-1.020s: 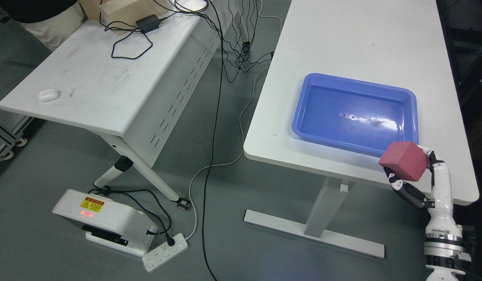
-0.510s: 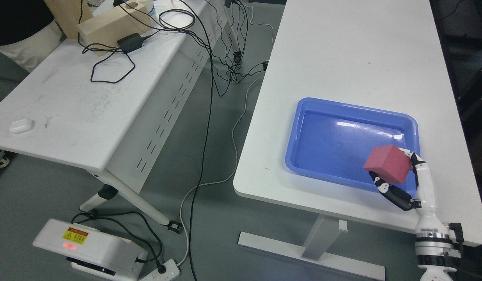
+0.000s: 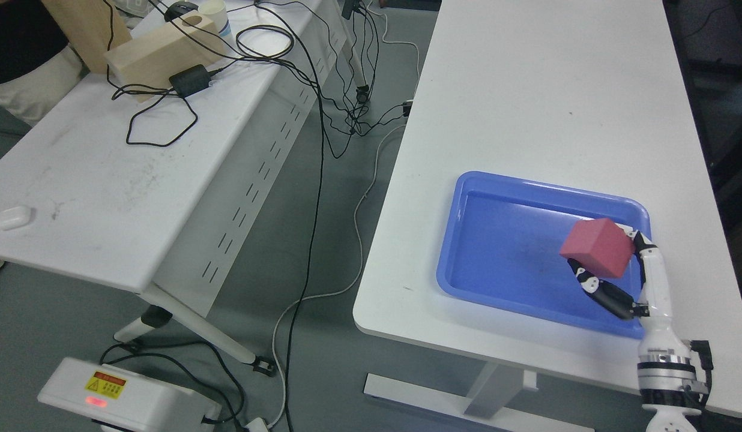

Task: Pick pink block from left shelf to tray
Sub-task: 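Lower the pink cube into the blue tray and open the right hand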

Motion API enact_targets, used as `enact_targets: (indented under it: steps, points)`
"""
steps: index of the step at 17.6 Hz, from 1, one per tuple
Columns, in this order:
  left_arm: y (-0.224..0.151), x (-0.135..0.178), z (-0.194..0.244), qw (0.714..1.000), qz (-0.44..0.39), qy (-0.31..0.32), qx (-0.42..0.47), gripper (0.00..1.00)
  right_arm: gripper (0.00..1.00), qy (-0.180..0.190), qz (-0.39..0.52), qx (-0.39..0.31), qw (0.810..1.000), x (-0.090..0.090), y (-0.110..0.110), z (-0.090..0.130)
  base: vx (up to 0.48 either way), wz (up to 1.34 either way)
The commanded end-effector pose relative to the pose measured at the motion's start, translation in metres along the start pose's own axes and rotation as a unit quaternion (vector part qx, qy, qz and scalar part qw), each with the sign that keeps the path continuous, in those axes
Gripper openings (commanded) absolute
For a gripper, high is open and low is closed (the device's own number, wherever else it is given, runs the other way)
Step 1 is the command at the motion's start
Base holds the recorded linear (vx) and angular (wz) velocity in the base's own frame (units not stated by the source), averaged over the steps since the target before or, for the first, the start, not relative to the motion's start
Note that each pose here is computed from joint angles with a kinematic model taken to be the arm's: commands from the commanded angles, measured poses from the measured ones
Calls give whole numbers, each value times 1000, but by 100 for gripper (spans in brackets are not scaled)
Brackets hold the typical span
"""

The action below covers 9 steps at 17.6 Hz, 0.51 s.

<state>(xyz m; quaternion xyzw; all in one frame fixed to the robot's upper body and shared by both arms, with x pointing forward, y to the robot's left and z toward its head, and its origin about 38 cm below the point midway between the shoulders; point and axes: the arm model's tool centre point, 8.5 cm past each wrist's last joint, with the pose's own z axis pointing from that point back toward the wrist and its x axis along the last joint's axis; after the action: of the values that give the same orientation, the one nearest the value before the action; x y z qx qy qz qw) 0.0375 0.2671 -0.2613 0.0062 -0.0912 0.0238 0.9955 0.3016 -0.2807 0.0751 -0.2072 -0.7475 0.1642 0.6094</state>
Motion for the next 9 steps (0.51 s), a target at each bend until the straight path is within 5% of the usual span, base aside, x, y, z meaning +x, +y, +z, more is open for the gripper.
enact_targets:
  steps: [1, 6, 9]
  points:
    - [12, -5, 2, 1000, -2, 4, 9, 100, 68, 1, -28, 0, 1000, -2, -4, 1, 42, 0]
    - [12, -5, 2, 1000, -2, 5, 9, 100, 76, 3, -31, 3, 1000, -3, -3, 3, 18, 2]
    - [12, -5, 2, 1000, -2, 4, 9, 100, 95, 3, -46, -1, 999, -3, -4, 3, -7, 0]
